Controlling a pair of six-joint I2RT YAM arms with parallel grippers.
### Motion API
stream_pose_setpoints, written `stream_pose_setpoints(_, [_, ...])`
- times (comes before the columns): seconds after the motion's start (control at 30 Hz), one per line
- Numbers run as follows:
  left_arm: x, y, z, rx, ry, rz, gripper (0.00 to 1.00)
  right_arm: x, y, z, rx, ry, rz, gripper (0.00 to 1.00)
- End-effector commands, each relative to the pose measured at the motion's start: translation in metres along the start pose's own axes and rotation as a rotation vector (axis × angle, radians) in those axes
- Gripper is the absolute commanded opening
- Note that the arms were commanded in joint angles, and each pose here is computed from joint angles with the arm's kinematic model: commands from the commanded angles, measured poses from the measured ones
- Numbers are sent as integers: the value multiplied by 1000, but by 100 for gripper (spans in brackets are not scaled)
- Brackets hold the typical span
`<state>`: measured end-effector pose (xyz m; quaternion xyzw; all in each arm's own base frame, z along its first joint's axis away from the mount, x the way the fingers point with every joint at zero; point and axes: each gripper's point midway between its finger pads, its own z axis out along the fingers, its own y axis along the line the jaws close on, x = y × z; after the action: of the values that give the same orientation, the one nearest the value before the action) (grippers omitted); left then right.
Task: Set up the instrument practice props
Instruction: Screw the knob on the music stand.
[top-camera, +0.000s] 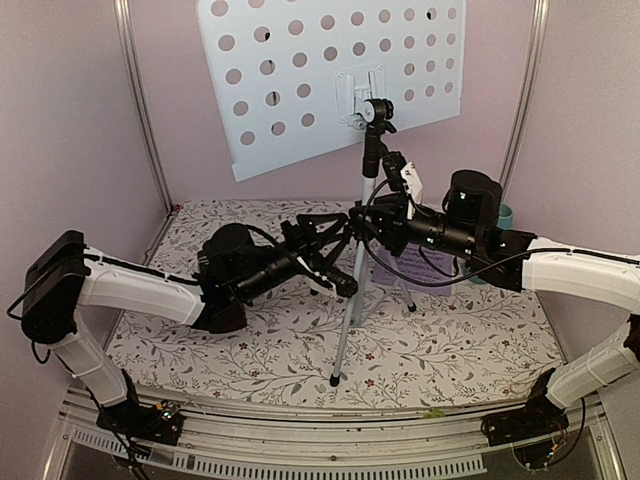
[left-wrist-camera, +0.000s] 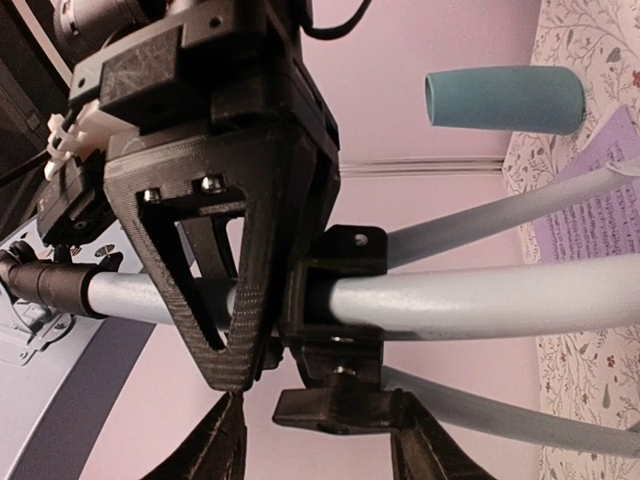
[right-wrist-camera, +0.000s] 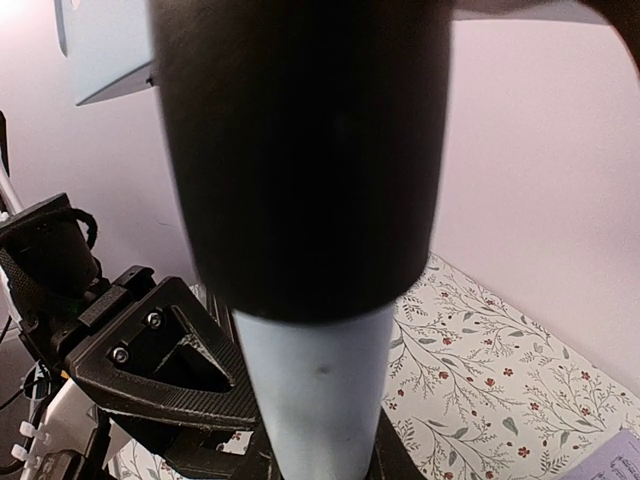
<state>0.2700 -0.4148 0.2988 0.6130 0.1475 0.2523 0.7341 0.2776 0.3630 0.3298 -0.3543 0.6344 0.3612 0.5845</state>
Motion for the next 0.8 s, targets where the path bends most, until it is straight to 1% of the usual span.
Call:
stream_pose_setpoints(0.0, [-7,4,-3,-8,-15,21,50,33,21,7,-97,113,118,0])
stream_pose_setpoints(0.37, [-12,1,-5,-19,-29,75,45,36,20,10,-96,121,107,0])
stream_pose_setpoints(0.47, [-16,-7,-10,-7,-44,109,46,38,21,10,-104,124,108,0])
stream_pose_setpoints(0.63, [-13,-4,-10,-54,-23,108,48,41,22,11,-110,128,112,0])
stream_pose_setpoints(0.77, [-12,-1,-6,-63,-20,117,45,44,22,10,-107,131,115,0])
